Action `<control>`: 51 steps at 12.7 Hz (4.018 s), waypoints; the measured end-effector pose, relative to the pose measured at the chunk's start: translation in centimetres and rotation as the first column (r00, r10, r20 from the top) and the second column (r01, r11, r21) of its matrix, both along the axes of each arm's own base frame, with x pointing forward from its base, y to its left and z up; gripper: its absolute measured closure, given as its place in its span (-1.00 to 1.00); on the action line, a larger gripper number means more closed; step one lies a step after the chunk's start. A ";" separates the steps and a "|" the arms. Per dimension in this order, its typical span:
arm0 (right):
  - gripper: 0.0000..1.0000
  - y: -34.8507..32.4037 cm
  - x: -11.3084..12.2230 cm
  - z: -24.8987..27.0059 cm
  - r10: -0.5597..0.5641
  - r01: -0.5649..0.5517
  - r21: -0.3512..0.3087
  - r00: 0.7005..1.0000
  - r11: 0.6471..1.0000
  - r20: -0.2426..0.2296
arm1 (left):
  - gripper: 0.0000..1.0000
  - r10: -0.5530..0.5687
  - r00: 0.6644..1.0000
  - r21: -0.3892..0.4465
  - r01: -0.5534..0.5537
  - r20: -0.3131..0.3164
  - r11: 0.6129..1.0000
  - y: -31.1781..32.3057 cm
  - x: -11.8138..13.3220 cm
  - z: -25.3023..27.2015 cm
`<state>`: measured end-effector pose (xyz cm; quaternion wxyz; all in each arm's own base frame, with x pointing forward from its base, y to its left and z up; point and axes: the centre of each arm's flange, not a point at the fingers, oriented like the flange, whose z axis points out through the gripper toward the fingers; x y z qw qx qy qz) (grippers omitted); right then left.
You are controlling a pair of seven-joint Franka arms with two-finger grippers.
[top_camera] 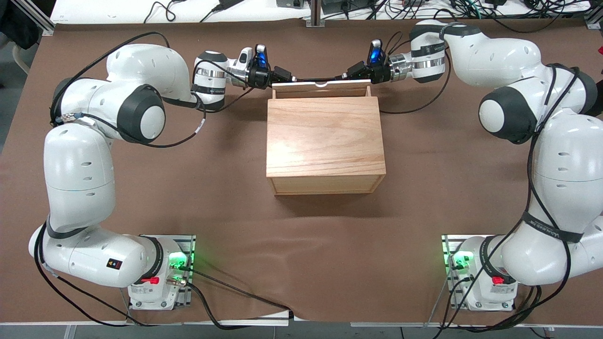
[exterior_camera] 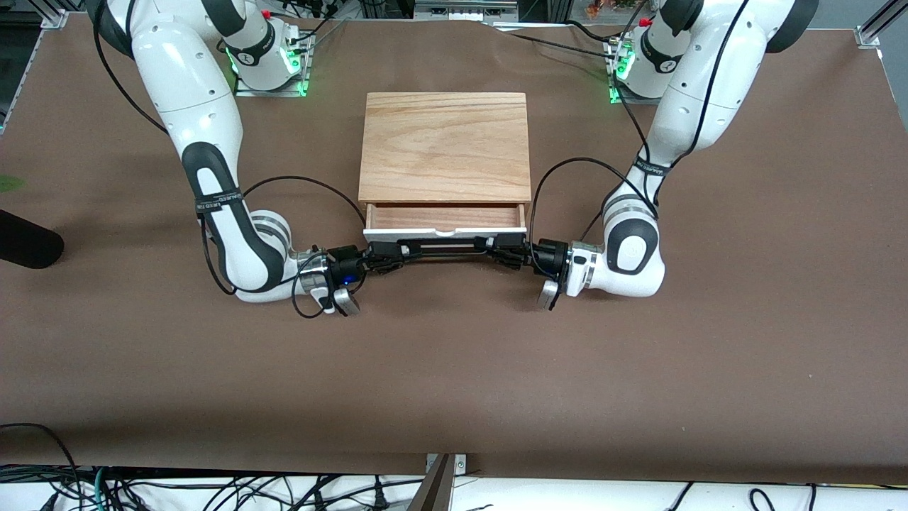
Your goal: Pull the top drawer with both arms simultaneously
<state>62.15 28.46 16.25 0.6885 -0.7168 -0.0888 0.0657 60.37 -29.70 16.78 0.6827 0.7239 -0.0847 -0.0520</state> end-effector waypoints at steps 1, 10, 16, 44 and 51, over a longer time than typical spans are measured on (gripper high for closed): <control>0.63 0.0 0.6 0.0 -0.003 0.003 0.001 1.000 1.000 -0.001 | 0.35 0.007 1.000 0.006 -0.006 -0.006 1.000 0.0 0.5 0.1; 0.63 -0.2 4.1 0.3 -0.032 0.032 -0.001 0.999 0.999 0.026 | 0.22 0.046 0.999 0.036 -0.045 -0.027 0.998 -0.1 3.8 1.1; 0.63 -0.4 5.6 1.1 -0.071 0.073 -0.020 0.995 0.997 0.065 | -1.00 0.043 0.998 0.026 -0.044 0.037 0.999 -0.9 5.6 3.8; -1.00 -7.9 14.2 8.4 -0.351 0.318 -0.688 0.931 0.653 0.099 | -1.00 -0.315 0.948 0.993 0.005 0.033 0.121 18.9 0.0 42.6; -1.00 -13.0 14.1 14.4 -0.236 0.284 -0.909 0.947 0.303 0.217 | -1.00 -0.100 0.982 0.982 -0.149 0.161 0.117 25.0 -6.0 42.0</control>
